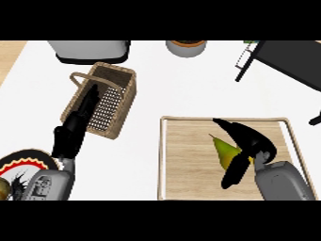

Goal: Pick the pear from the tray and place it in the tiered shelf

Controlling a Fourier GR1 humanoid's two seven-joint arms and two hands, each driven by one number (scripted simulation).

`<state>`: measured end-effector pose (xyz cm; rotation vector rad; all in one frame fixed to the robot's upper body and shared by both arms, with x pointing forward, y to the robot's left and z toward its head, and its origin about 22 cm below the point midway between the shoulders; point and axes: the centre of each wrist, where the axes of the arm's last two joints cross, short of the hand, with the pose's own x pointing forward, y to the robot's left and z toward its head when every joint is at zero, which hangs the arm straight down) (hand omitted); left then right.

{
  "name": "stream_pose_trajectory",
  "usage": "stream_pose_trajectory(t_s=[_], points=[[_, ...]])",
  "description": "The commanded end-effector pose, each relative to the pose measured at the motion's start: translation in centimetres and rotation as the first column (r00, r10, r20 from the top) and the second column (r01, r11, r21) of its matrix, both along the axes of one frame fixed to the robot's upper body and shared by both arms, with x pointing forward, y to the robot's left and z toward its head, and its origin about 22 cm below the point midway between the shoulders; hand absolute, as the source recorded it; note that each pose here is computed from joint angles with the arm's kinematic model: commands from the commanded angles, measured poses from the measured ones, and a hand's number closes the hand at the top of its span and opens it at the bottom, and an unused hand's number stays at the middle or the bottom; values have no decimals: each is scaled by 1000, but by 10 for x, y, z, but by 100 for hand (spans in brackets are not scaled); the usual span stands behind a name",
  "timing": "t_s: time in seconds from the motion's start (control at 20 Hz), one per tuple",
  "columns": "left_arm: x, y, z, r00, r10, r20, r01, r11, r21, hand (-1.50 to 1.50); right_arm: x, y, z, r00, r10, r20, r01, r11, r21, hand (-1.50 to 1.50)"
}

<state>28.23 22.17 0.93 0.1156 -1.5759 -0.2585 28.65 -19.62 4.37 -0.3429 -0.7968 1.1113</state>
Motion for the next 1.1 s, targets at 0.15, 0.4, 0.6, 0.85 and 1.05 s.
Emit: stream_pose_trajectory(t_s=[0.15,0.4,0.6,0.85,1.05], points=[[7,9,13,1000,11,0,-11,1000,0,0,-1,3,-6,1000,8,-11,-8,1000,13,-150],[8,-3,-4,1000,-5,7,5,1000,11,0,-4,-17,-16,998,41,-53,-42,999,-23,-150],[-1,0,4,1000,20,4,-20,1000,1,0,-14,-9,-12,993,107,-52,-109,993,-49,150],[4,1,9,1000,2,-10,-2,1000,0,0,-5,-1,-13,987,157,28,-155,986,-58,150],[-1,-3,21,1000,0,-5,0,1000,-15,0,-18,4,-3,991,116,68,-114,993,-26,150]])
